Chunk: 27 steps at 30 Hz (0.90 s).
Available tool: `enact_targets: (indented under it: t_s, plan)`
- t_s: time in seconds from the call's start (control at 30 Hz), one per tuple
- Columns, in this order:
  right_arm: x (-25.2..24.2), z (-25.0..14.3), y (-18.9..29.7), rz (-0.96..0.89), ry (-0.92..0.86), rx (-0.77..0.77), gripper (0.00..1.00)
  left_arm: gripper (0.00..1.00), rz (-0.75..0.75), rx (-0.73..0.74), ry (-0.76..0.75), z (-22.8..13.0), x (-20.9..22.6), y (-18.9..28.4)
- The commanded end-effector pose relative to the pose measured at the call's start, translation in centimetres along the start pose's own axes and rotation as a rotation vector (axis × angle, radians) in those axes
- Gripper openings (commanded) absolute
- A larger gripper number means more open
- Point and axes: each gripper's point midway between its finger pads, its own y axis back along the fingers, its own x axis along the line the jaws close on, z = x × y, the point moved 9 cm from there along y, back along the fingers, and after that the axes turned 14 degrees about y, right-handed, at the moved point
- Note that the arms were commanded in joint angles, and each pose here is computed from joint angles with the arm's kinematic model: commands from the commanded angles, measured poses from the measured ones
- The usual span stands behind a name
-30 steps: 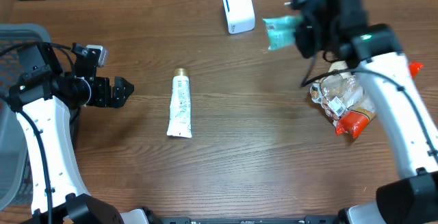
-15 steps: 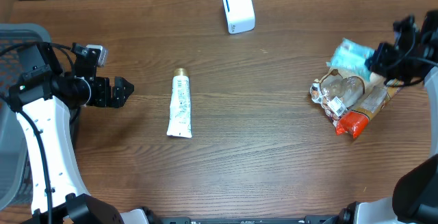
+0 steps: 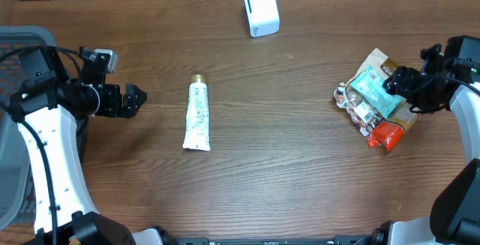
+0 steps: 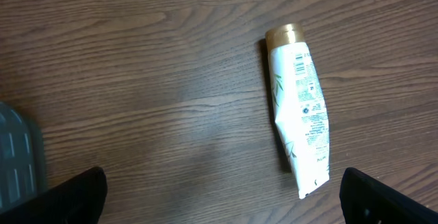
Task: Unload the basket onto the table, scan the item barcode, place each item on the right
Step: 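Carry the wipes pack right and drop it on the pile, then move the right gripper to the white lotion tube and grasp it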
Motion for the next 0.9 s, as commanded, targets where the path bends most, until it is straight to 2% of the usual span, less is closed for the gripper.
enact_targets:
  t_s: [0.0, 0.07, 0.23, 0.33, 0.5, 0.7, 0.87]
  plan:
    - [1.1, 2.0, 3.2, 0.035, 0.0, -0.079, 0.89, 0.99, -0.019, 0.001, -0.024, 0.1, -0.3, -0.2]
    - [2.3, 2.8, 4.7, 0.111, 0.009, -0.095, 1.0, 1.0, -0.019, 0.001, -0.024, 0.1, -0.3, -0.2]
    - [7.0, 4.6, 7.5, 0.492, 0.1, -0.178, 1.0, 1.0, -0.019, 0.002, -0.024, 0.1, -0.3, -0.2]
    - [9.3, 5.1, 7.8, 0.63, 0.179, -0.215, 1.0, 1.0, -0.019, 0.002, -0.024, 0.1, -0.3, -0.2]
    - [15.3, 4.8, 6.8, 0.669, 0.348, -0.211, 1.0, 1.0, -0.019, 0.002, -0.024, 0.1, -0.3, -0.2]
    - [24.3, 3.0, 5.2, 0.562, 0.423, -0.221, 1.0, 0.99, -0.019, 0.001, -0.024, 0.1, -0.3, -0.2]
    - [31.8, 0.8, 4.2, 0.607, 0.532, -0.248, 1.0, 0.99, -0.019, 0.001, -0.024, 0.1, -0.3, -0.2]
